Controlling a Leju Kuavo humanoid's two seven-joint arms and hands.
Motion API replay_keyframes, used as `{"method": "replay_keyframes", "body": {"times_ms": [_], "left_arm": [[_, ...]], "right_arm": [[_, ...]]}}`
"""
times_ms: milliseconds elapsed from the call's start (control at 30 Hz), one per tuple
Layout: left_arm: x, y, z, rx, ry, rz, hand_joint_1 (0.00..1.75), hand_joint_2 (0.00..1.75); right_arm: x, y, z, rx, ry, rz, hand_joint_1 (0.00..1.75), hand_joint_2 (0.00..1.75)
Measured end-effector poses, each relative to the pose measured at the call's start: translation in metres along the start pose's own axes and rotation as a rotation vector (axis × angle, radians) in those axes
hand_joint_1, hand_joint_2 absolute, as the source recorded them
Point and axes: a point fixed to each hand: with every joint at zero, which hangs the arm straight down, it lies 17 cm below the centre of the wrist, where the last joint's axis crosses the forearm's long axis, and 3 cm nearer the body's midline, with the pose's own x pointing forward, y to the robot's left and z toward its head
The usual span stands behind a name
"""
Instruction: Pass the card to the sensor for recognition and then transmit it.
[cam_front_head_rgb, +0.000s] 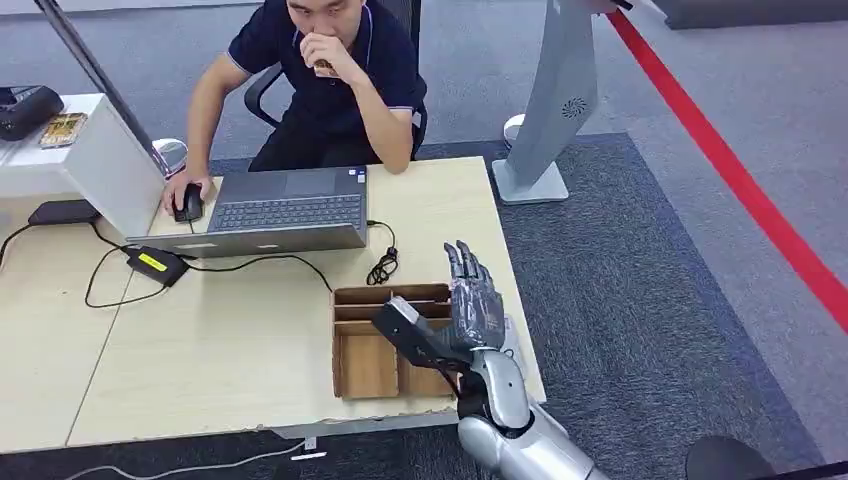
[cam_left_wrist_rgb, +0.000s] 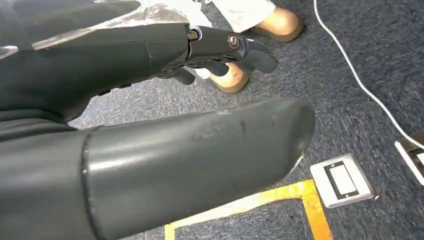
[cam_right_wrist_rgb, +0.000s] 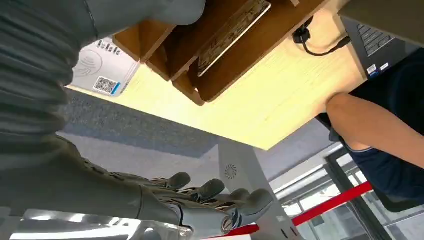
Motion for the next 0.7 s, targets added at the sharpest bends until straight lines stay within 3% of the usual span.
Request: {"method": "replay_keyframes", "body": {"times_ms": [700], "left_arm": [[0.0020, -0.0001, 0.0002, 0.001, -0.013, -0.006, 0.00, 0.00]], "right_arm": [[0.0041, -0.0019, -0.0080, -0.001, -0.013, 0.011, 0.00, 1.75]]}}
